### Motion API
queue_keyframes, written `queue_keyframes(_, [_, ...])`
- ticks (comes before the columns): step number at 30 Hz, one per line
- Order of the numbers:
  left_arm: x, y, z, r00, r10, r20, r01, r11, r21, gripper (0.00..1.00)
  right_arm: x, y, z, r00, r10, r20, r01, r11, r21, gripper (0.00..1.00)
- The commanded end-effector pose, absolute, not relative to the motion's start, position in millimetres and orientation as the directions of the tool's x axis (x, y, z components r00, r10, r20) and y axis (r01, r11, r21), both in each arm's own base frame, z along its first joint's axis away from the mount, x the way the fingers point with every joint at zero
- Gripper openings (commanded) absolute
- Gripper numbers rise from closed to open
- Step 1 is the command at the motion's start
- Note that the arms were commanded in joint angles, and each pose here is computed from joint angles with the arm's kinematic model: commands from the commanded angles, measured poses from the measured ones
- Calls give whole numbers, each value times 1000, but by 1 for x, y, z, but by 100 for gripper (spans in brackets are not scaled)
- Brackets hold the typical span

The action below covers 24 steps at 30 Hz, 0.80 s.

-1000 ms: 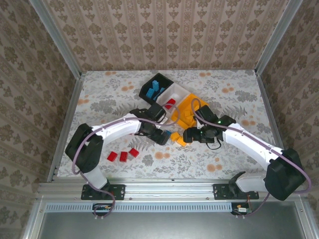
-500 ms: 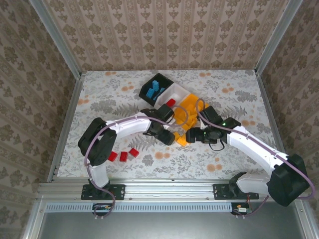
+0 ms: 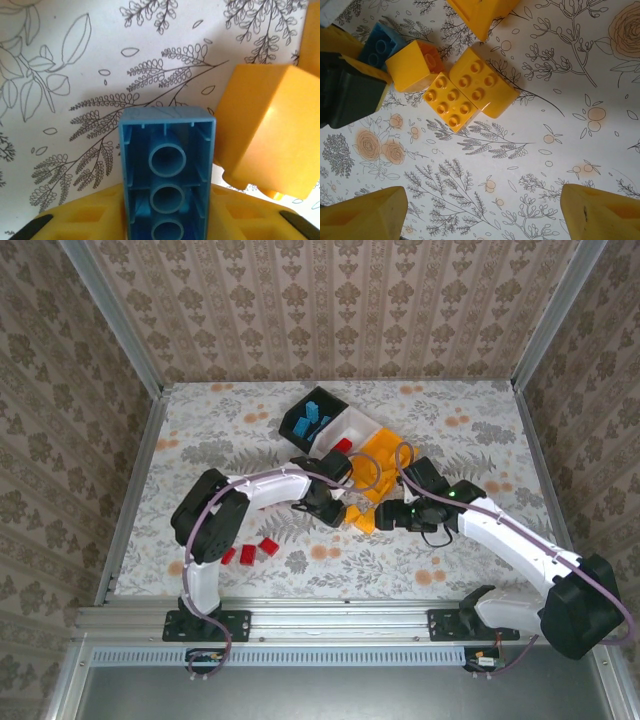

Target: Sort the legos into containers by color

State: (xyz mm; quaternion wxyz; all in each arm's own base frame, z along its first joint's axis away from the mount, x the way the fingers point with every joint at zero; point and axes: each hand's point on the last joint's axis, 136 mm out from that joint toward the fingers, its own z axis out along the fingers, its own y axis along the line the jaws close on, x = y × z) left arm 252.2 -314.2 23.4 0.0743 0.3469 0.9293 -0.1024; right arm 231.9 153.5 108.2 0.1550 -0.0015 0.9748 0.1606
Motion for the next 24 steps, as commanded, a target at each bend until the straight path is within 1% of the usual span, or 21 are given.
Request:
queue_keyframes(1, [250,-314,31,-756,621,-207,653,740,-163,35,232,154,110,-948,67,-311,-43,942,333,82])
queue_keyframes(5, [247,-299,54,-780,584,-224,622,763,-177,31,231,153,108,-949,66,-307,-41,943,330,82])
queue_keyframes(9, [267,-283,104,-809,489,-326,570,789,-230,31,233,153,106,-948,70,-310,-38,943,331,82])
queue_keyframes(12, [301,-281,150,-803,420,-423,553,789,-266,31,235,156,104,-949,83,-304,-28,939,343,81])
queue_keyframes(15, [343,-283,177,-785,396,-477,555,792,-256,31,233,158,101,-952,95,-291,-16,934,358,81])
queue_keyframes(18, [389,-287,185,-768,400,-500,557,802,-216,31,227,155,101,-950,118,-289,3,929,370,81])
queue_keyframes(21, [433,-289,179,-756,417,-504,558,813,-164,31,219,150,104,-945,142,-296,20,924,381,81])
queue_keyframes(24, [466,-298,173,-738,443,-509,575,808,-131,31,210,143,107,-941,155,-301,30,924,382,81])
